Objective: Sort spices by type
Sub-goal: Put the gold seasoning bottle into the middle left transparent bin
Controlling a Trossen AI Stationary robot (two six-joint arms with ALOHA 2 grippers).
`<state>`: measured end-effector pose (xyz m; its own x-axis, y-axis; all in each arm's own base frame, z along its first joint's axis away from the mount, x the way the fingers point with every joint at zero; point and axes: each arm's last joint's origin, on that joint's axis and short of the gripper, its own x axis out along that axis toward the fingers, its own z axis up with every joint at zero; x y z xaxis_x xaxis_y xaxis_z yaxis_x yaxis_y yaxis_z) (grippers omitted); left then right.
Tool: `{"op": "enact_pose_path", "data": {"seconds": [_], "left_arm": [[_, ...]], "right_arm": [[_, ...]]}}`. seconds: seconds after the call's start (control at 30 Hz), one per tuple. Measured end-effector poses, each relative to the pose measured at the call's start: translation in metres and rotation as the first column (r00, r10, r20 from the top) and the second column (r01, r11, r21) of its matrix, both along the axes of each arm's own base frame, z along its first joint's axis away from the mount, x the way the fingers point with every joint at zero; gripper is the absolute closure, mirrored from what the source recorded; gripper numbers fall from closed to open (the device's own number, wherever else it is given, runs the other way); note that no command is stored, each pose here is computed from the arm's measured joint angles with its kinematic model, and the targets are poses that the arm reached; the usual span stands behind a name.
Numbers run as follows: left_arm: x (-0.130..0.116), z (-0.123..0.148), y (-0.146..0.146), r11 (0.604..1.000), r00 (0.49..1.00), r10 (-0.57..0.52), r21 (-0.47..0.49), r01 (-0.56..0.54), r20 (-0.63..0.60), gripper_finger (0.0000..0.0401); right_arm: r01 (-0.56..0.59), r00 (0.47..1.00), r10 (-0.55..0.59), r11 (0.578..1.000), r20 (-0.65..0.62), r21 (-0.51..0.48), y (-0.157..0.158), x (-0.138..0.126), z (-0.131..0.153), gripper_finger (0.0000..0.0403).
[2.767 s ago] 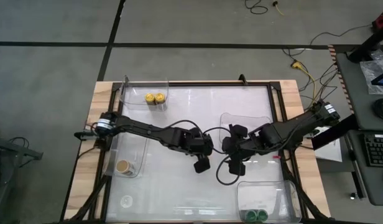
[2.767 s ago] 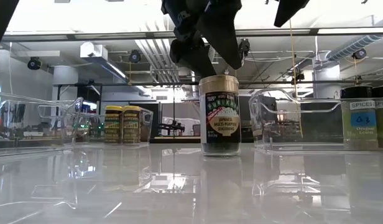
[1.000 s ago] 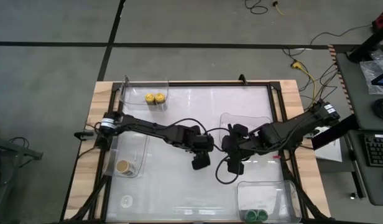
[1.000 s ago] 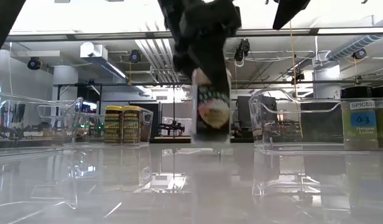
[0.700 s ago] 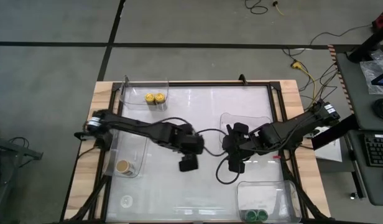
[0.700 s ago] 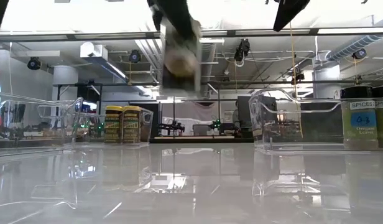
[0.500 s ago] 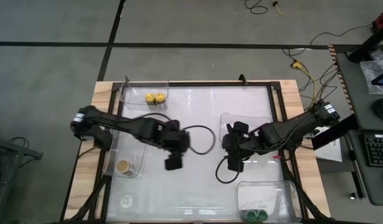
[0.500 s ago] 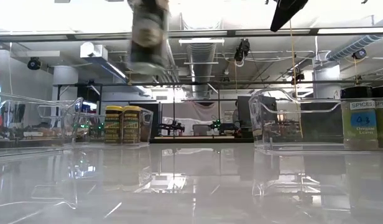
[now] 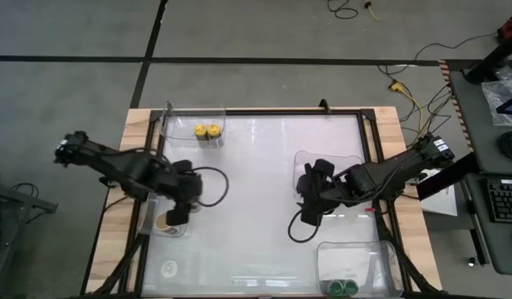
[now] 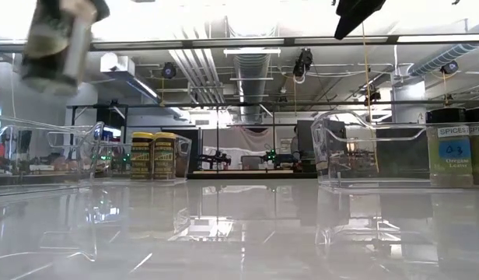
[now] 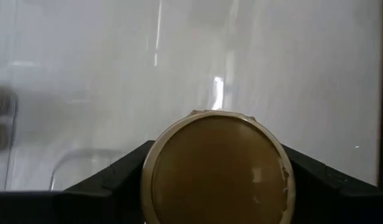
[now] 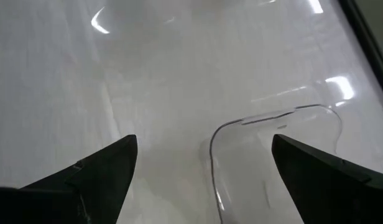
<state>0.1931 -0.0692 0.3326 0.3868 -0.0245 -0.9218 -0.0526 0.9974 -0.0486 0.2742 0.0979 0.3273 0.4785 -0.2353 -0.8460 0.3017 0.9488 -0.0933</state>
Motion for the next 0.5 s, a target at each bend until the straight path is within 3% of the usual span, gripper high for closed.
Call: {"op": "enact_pose_path", "data": {"seconds": [0.17,0.5], "left_arm": [[-0.029,-0.013,0.007,1.0,1.0,0.03,-0.005,-0.03,-0.006,0.0146],[-0.053,-0.046,0.016,1.0,1.0,0.023,-0.016,-0.023,-0.011,0.0146]], "right_arm": [[0.044,0.999,-0.044,0.999,0.014,0.006,-0.003,0.001,0.0,0.0039],[0.151,0.988,-0.152,0.988,0.03,0.038,-0.017,0.006,0.0,0.0039]]}}
